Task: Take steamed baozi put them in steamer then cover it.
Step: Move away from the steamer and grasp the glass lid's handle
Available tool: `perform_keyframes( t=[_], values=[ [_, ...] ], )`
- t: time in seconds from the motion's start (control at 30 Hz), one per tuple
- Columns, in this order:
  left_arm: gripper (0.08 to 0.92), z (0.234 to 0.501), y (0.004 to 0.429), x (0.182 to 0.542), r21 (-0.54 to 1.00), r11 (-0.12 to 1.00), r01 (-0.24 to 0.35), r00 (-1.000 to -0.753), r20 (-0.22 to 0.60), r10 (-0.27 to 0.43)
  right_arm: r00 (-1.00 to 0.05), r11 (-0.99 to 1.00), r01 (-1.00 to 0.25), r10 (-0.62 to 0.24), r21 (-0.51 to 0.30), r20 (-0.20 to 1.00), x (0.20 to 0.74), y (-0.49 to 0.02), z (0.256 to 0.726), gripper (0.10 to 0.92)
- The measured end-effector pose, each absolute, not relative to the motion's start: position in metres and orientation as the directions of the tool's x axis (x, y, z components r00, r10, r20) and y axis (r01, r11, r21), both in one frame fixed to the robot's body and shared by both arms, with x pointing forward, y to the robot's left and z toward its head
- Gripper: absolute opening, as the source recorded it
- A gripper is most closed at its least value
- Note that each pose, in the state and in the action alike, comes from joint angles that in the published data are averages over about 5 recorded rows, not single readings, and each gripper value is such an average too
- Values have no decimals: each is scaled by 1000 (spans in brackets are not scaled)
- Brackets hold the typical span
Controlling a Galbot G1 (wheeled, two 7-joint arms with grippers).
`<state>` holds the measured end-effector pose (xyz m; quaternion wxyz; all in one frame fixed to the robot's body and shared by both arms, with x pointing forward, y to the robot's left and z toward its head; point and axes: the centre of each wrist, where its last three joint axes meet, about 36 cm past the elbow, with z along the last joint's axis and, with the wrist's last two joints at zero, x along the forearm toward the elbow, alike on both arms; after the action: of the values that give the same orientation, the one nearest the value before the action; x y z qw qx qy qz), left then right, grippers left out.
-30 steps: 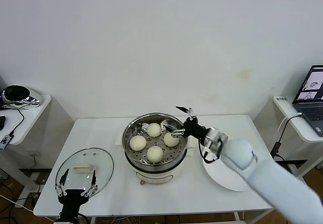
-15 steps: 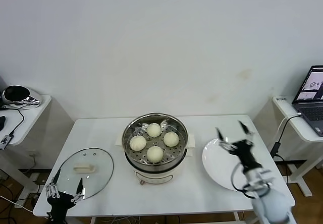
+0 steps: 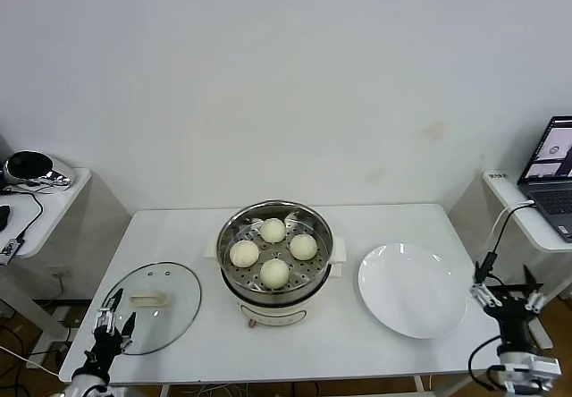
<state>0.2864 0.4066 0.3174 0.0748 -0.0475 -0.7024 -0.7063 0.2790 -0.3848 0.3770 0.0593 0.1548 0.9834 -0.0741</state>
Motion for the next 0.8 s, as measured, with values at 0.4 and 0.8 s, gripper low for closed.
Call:
perform_keyframes(
  t=[0.4,0.8],
  values=[
    [823,298,421,339,973,-128,191,-982,190,-19,-909,904,412,398,-112,-125,253,-387,368,823],
    [823,287,424,372,970,-150,192,-981,192,-15,-898,893,437,426,-111,-108,246,-385,360,823]
  ],
)
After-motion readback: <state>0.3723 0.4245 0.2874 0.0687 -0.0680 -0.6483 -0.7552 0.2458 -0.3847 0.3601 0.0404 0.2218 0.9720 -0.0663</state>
